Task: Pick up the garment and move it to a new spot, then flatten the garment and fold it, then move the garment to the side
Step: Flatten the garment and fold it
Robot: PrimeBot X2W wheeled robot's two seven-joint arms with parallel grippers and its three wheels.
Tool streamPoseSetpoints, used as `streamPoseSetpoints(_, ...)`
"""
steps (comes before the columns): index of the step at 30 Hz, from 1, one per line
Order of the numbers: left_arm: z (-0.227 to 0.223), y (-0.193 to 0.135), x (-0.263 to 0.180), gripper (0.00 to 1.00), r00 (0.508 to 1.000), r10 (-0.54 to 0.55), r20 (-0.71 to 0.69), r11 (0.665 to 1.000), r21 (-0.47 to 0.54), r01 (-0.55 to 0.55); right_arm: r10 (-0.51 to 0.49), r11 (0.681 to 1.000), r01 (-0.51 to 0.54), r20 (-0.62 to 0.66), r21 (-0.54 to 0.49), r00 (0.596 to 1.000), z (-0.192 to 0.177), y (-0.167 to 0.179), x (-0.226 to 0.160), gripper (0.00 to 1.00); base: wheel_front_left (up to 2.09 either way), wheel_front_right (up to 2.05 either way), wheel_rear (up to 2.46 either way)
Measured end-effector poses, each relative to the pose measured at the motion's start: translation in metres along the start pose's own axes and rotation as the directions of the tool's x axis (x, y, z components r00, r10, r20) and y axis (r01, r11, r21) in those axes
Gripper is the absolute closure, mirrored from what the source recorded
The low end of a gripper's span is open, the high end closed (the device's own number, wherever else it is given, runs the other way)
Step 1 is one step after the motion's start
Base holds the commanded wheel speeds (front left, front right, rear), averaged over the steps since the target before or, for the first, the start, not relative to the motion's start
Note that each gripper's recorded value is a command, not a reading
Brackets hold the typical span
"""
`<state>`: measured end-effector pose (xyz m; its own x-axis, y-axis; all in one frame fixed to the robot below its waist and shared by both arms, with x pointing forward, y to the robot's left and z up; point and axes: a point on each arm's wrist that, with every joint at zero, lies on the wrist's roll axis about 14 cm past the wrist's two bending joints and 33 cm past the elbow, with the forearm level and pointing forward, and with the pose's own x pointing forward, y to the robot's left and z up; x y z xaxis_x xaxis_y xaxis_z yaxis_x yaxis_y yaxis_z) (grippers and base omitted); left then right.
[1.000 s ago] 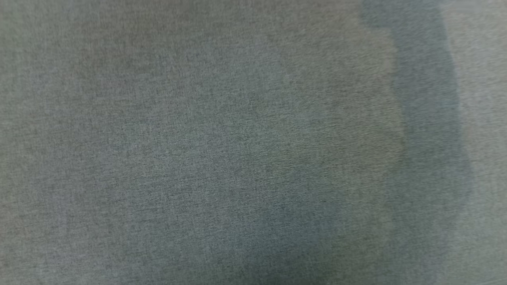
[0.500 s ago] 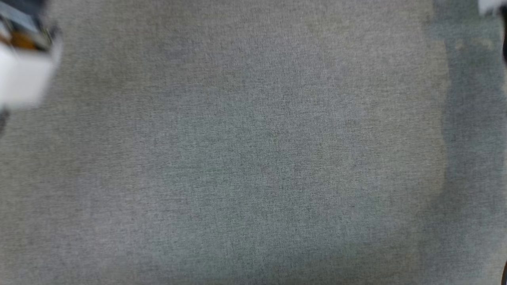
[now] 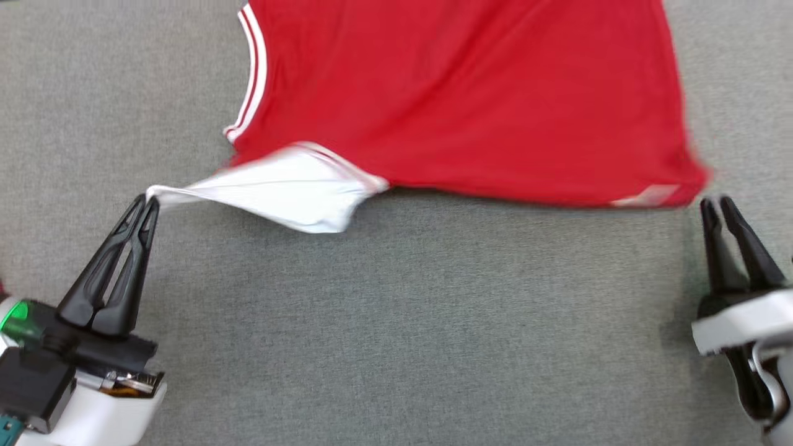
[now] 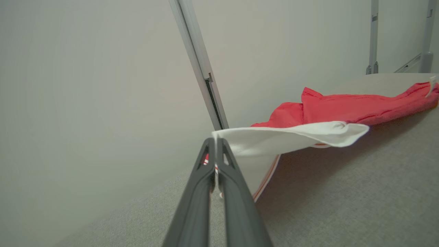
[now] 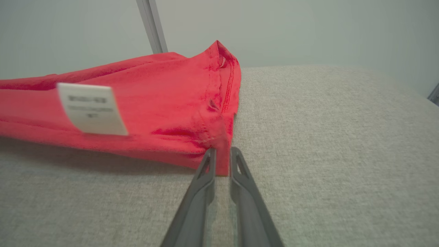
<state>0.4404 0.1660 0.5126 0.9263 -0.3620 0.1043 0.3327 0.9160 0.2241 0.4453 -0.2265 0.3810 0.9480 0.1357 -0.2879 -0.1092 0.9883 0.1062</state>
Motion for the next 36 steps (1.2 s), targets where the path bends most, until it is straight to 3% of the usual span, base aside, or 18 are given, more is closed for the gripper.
streamPoseSetpoints(10,-0.010,0.013,-0.013,1.00,0.998,0.050,-0.048,0.998,0.037,-0.048,0.056,0.996,-0.055,-0.024,0.070,0.998,0.018,0.011,-0.030,0.00,0.00,0.00,0.00)
streamPoseSetpoints(20,-0.016,0.019,-0.010,1.00,0.996,0.065,-0.062,0.997,0.036,-0.063,0.179,0.980,-0.159,-0.184,0.116,0.967,-0.012,0.048,-0.018,0.00,0.00,0.00,0.00)
streamPoseSetpoints(21,-0.017,0.018,-0.010,1.00,0.996,0.063,-0.063,0.998,0.035,-0.061,0.184,0.979,-0.163,-0.188,0.121,0.965,-0.014,0.051,-0.016,0.04,0.00,0.00,0.00)
streamPoseSetpoints(22,-0.017,0.018,-0.009,1.00,0.996,0.062,-0.061,0.998,0.037,-0.060,0.192,0.978,-0.169,-0.195,0.125,0.962,-0.016,0.054,-0.014,0.44,0.00,0.00,0.00)
streamPoseSetpoints(24,-0.016,0.018,-0.008,1.00,0.997,0.058,-0.058,0.998,0.037,-0.056,0.198,0.976,-0.172,-0.219,0.132,0.956,-0.023,0.056,-0.012,0.59,0.00,0.00,0.00)
streamPoseSetpoints(25,-0.016,0.018,-0.007,1.00,0.997,0.056,-0.058,0.998,0.038,-0.054,0.196,0.976,-0.170,-0.222,0.133,0.955,-0.024,0.056,-0.010,0.59,0.00,0.00,0.00)
streamPoseSetpoints(26,-0.015,0.018,-0.005,1.00,0.997,0.056,-0.052,0.998,0.039,-0.053,0.195,0.977,-0.169,-0.223,0.130,0.955,-0.024,0.055,-0.009,0.68,0.00,0.00,0.00)
streamPoseSetpoints(28,-0.013,0.018,-0.004,1.00,0.998,0.052,-0.047,0.998,0.041,-0.050,0.197,0.977,-0.172,-0.227,0.126,0.954,-0.024,0.056,-0.007,1.00,0.00,0.00,0.00)
streamPoseSetpoints(36,0.006,0.010,0.001,1.00,1.000,0.018,0.007,0.999,0.049,-0.018,0.159,0.984,-0.147,-0.129,0.103,0.979,0.002,0.039,-0.009,1.00,0.00,0.00,0.00)
